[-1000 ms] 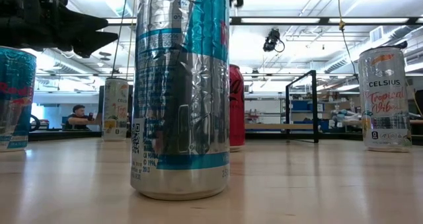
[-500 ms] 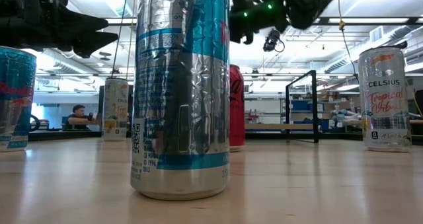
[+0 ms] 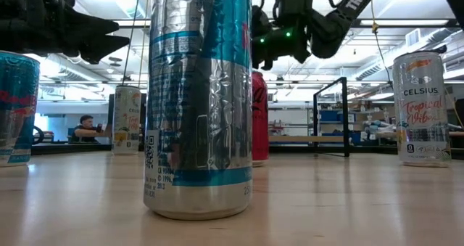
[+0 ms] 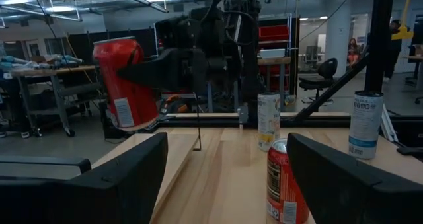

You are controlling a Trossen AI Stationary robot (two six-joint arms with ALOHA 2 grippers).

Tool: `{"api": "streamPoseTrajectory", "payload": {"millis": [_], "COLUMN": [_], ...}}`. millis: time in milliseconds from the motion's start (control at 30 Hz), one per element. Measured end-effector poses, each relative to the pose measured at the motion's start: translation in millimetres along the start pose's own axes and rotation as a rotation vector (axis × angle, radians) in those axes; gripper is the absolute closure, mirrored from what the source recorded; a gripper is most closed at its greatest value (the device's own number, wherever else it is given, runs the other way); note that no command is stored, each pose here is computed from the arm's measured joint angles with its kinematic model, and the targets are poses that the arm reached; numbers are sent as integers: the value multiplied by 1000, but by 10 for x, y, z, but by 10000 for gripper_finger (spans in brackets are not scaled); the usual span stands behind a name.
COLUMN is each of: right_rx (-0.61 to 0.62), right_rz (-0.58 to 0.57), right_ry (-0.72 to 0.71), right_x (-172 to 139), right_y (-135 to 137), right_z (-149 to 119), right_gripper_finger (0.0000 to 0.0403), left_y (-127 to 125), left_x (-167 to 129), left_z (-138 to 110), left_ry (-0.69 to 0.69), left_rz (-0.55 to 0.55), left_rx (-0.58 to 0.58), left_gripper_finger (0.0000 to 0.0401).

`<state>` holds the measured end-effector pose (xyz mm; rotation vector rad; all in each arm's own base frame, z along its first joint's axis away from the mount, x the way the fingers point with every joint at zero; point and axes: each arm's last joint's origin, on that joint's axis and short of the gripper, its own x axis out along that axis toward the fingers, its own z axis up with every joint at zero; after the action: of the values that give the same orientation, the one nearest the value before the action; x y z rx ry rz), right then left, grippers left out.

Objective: Place canned beverage on shelf
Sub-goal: Put the right red soda can on the shelf

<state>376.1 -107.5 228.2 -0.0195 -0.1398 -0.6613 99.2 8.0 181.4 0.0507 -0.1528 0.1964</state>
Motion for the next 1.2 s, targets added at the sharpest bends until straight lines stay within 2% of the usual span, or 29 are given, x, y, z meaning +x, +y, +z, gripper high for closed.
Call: {"api": "streamPoseTrajectory", "payload": {"millis": [633,967,1200], "right_rx": [25,23,53], "right_rz": [-34,-35,-21], "right_ry": [24,44,141], "right_x": [232,280,293], "right_y": [-30,-75,-143], "right_z": [-651,-749,-852], "right_gripper_finger": [84,82,71], "left_y": [0,0,0], "left_x": [0,0,0], "left_z": [-3,-7,-7], "left_ry": [3,6,7], "left_rz": [0,-1,0], "left_rx": [-6,-7,-23], "left_gripper_finger": [85,85,85]}}
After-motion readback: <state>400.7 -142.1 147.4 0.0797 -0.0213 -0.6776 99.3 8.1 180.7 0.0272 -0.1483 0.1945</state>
